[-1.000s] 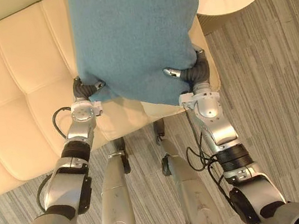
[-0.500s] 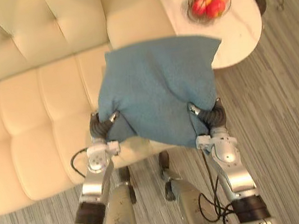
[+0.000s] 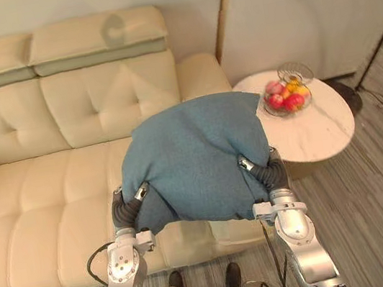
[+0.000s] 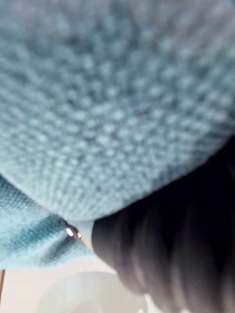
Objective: Pick up cushions and gather them together orderly.
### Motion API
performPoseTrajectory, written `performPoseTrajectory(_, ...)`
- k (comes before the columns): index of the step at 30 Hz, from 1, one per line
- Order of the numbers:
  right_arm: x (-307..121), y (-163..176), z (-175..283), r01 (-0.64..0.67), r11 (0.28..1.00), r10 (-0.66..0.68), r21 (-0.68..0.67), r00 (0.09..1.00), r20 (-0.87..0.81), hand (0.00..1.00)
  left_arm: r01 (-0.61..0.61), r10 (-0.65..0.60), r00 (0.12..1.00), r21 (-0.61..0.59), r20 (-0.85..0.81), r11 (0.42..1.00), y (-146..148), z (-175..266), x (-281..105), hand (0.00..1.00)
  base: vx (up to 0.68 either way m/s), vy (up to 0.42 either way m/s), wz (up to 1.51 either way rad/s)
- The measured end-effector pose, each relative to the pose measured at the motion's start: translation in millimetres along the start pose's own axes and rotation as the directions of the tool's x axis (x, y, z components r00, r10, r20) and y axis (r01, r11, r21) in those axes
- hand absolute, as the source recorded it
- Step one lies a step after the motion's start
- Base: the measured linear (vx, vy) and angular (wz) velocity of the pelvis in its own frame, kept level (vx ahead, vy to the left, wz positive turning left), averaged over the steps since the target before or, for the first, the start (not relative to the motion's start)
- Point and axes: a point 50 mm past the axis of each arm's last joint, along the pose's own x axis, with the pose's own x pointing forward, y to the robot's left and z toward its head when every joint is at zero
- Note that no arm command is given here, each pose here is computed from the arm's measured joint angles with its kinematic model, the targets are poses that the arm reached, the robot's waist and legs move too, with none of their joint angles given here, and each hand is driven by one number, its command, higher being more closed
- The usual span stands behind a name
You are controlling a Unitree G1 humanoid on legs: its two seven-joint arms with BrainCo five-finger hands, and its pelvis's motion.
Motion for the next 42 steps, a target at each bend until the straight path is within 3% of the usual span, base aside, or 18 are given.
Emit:
performPoseTrajectory(9,18.3,-7.5,-0.4,-0.014,0.996,0.017,-0.087,0.999,0.037,1.0,0.008,-0.008,1.0,-0.028,-0.007,1.0,-7.2,-3.4,-0.4,1.0,-0.09,0.249,0.58)
performPoseTrajectory(17,4.2,7.9,-44.6,-0.044,0.999,0.038,-0.029,0.984,-0.177,1.0,0.021,-0.015,0.995,0.061,-0.094,0.998,9.1,-24.1,2.0,1.0,-0.05,0.355,0.26)
performPoseTrajectory(23,4.4,14.1,-53.4,-0.079,0.997,0.075,-0.01,0.973,-0.217,1.0,0.017,-0.005,0.994,0.102,-0.109,0.995,18.6,-26.6,-1.2,1.0,-0.03,0.158,0.14)
performPoseTrajectory(33,-13.1,-8.4,-66.3,-0.07,0.997,0.055,-0.044,0.958,-0.281,1.0,0.106,-0.092,0.988,0.104,-0.127,0.989,1.4,-30.6,-5.0,1.0,0.21,-0.053,0.21)
performPoseTrajectory(42,-15.2,-25.9,-42.8,-0.002,0.998,-0.008,-0.056,0.982,-0.189,1.0,0.151,-0.143,0.984,0.072,-0.105,0.986,-13.4,-26.0,0.1,1.0,0.24,0.091,-0.36)
